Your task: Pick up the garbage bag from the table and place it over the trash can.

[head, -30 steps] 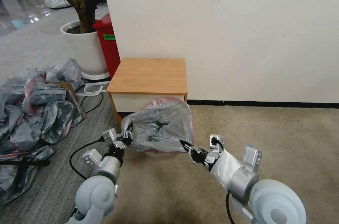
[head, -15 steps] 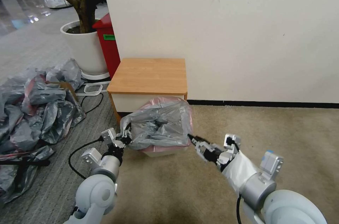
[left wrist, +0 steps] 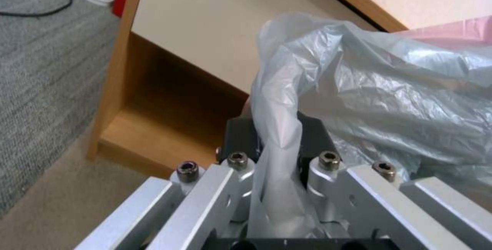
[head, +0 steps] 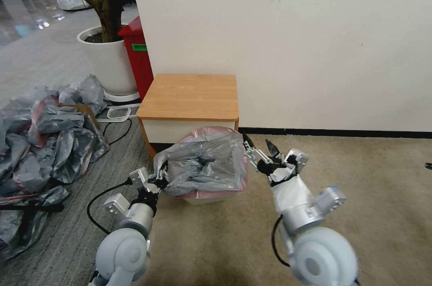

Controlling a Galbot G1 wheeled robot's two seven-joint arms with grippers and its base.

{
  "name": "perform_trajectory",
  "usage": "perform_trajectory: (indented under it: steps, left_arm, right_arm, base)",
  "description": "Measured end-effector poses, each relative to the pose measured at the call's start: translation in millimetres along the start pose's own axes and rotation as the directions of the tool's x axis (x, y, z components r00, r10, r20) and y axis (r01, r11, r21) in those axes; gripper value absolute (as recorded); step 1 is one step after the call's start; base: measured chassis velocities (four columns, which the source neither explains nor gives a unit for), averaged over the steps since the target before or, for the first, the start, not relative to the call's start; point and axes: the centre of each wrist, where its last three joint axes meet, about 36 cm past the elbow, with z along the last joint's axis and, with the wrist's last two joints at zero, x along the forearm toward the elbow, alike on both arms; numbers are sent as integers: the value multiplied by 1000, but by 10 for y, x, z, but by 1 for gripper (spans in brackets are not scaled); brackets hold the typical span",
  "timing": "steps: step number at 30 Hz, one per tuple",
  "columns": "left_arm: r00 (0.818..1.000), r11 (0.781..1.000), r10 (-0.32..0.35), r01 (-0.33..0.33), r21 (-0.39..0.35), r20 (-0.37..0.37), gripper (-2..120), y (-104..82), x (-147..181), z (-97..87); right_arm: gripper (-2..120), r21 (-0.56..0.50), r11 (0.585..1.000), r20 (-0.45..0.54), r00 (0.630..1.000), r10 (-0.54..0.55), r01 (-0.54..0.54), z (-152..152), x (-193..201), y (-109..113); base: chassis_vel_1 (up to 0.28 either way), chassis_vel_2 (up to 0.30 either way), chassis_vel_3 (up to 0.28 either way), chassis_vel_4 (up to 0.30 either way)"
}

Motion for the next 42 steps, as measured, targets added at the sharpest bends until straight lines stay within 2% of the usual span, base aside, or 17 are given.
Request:
perform_trajectory:
  steps: [2,6,13,17,18,22,23,27,29,31,33,37,38,41,42]
  left_arm:
    - [1000,1000,0,0,-6,9,9,-8,-17,-7]
    - [1000,1000,5,-5,-6,13,9,-31,-30,-3]
    - [1000,1000,9,-9,-1,15,9,-52,-28,9]
    - [1000,1000,14,-14,-1,18,9,-60,-36,4]
    - [1000,1000,14,-14,-1,18,9,-60,-36,4]
    - [1000,1000,19,-19,0,20,9,-69,-45,-4]
    - [1000,1000,19,-19,0,20,9,-69,-45,-4]
    - [1000,1000,21,-21,4,18,9,-70,-41,4]
    - [1000,1000,21,-21,5,17,9,-68,-40,8]
    - [1000,1000,19,-20,6,12,9,-64,-32,20]
    - [1000,1000,20,-21,7,10,9,-63,-28,26]
    - [999,999,43,-43,7,-8,9,-61,10,64]
    - [999,999,43,-43,7,-8,9,-61,10,64]
    - [999,999,47,-47,8,-15,9,-62,26,78]
    - [999,999,48,-48,9,-16,9,-63,29,83]
  right_arm:
    - [100,-47,999,-1,1000,20,-20,113,-40,98]
    - [100,-69,996,-12,998,54,-55,206,-82,165]
    - [99,-76,993,-17,996,93,-94,275,-136,154]
    - [86,-72,992,-21,995,100,-101,308,-153,130]
    - [86,-72,992,-21,995,100,-101,308,-153,130]
    - [69,-66,992,-15,994,105,-106,322,-165,87]
    - [69,-66,992,-15,994,105,-106,322,-165,87]
    - [48,-58,993,-12,994,106,-107,324,-172,45]
    - [45,-57,993,-11,994,107,-108,324,-173,41]
    - [36,-57,993,-9,995,99,-99,329,-171,36]
    - [32,-56,994,-9,996,91,-92,331,-168,33]
    - [14,-48,997,-2,998,55,-55,320,-170,11]
    - [14,-48,997,-2,998,55,-55,320,-170,11]
    - [0,-41,998,3,999,47,-47,305,-184,-22]
    - [0,-39,998,4,999,46,-46,299,-186,-32]
  base:
    - [0,0,0,0]
    - [0,0,0,0]
    - [0,0,0,0]
    - [0,0,0,0]
    - [0,0,0,0]
    - [0,0,0,0]
    - [0,0,0,0]
    - [0,0,0,0]
    - [0,0,0,0]
    - [0,0,0,0]
    - [0,0,0,0]
    - [0,0,0,0]
    - [0,0,0,0]
    - [0,0,0,0]
    - [0,0,0,0]
